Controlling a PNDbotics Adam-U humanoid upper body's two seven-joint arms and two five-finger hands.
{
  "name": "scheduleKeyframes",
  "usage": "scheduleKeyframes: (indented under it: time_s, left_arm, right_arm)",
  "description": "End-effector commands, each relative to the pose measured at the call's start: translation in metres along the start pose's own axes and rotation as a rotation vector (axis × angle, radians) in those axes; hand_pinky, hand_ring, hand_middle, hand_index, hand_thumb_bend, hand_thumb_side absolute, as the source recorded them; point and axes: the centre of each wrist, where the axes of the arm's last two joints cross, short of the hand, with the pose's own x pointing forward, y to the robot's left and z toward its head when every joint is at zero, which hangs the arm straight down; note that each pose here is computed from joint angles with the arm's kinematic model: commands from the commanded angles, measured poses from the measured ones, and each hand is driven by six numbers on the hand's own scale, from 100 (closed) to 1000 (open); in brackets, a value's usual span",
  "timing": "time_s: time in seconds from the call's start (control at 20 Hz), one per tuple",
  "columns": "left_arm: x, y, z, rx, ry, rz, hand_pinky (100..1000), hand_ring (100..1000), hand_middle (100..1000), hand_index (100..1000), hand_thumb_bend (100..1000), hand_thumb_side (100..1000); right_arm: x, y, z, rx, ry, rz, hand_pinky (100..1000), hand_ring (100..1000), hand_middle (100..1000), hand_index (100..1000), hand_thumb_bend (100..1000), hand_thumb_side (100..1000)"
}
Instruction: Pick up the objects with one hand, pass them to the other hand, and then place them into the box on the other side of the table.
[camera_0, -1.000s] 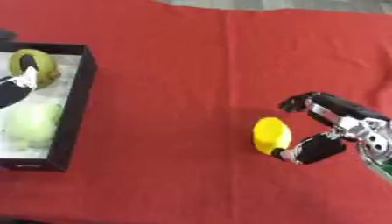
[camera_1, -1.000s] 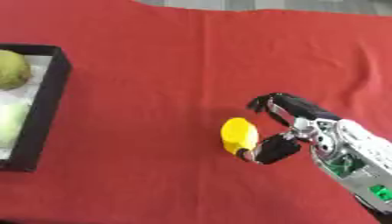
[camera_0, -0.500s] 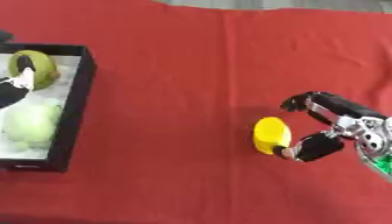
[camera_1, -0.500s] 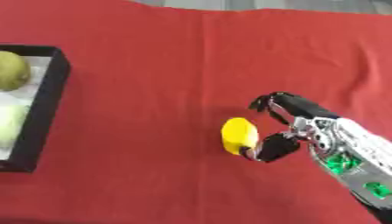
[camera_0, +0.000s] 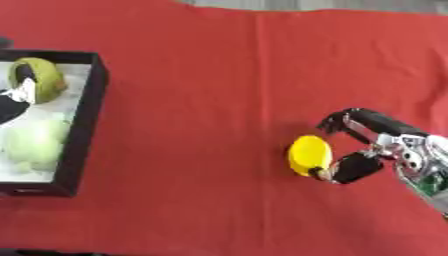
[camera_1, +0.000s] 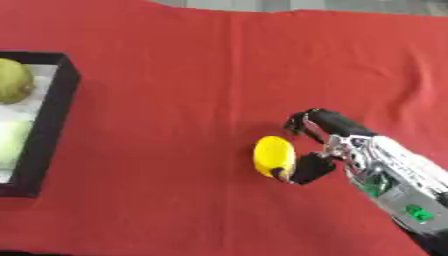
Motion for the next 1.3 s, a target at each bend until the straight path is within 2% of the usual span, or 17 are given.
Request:
scheduleKeyframes:
  time_s: [0.05, 0.15, 0.4, 0.85, 1.15, 1.3]
  left_arm:
    - [0.002, 0.007, -0.002, 0.014, -0.020, -0.017, 788, 758, 699, 783, 100, 300]
    - [0.002, 0.007, -0.002, 0.015, -0.020, -0.018, 787, 758, 698, 781, 100, 300]
    - [0.001, 0.007, -0.001, 0.013, -0.018, -0.022, 786, 758, 698, 779, 100, 295]
    - [0.000, 0.007, -0.001, 0.012, -0.016, -0.027, 786, 758, 698, 778, 100, 294]
    - [0.000, 0.007, -0.001, 0.013, -0.017, -0.028, 786, 758, 698, 778, 100, 292]
    - [0.000, 0.007, 0.000, 0.012, -0.018, -0.027, 786, 757, 696, 777, 100, 295]
  right_arm:
    - [0.000, -0.003, 0.001, 0.122, 0.152, -0.072, 925, 842, 695, 781, 492, 250]
    - [0.002, -0.004, 0.004, 0.080, 0.153, -0.052, 920, 830, 673, 742, 478, 228]
    - [0.009, -0.015, 0.019, -0.034, 0.135, -0.003, 885, 757, 584, 639, 410, 100]
    - [0.013, -0.032, 0.027, -0.075, 0.098, -0.014, 869, 721, 552, 592, 388, 100]
    - [0.012, -0.041, 0.029, -0.086, 0.076, -0.046, 860, 709, 533, 566, 338, 100]
    - [0.012, -0.048, 0.030, -0.130, 0.064, -0.075, 852, 702, 529, 560, 299, 100]
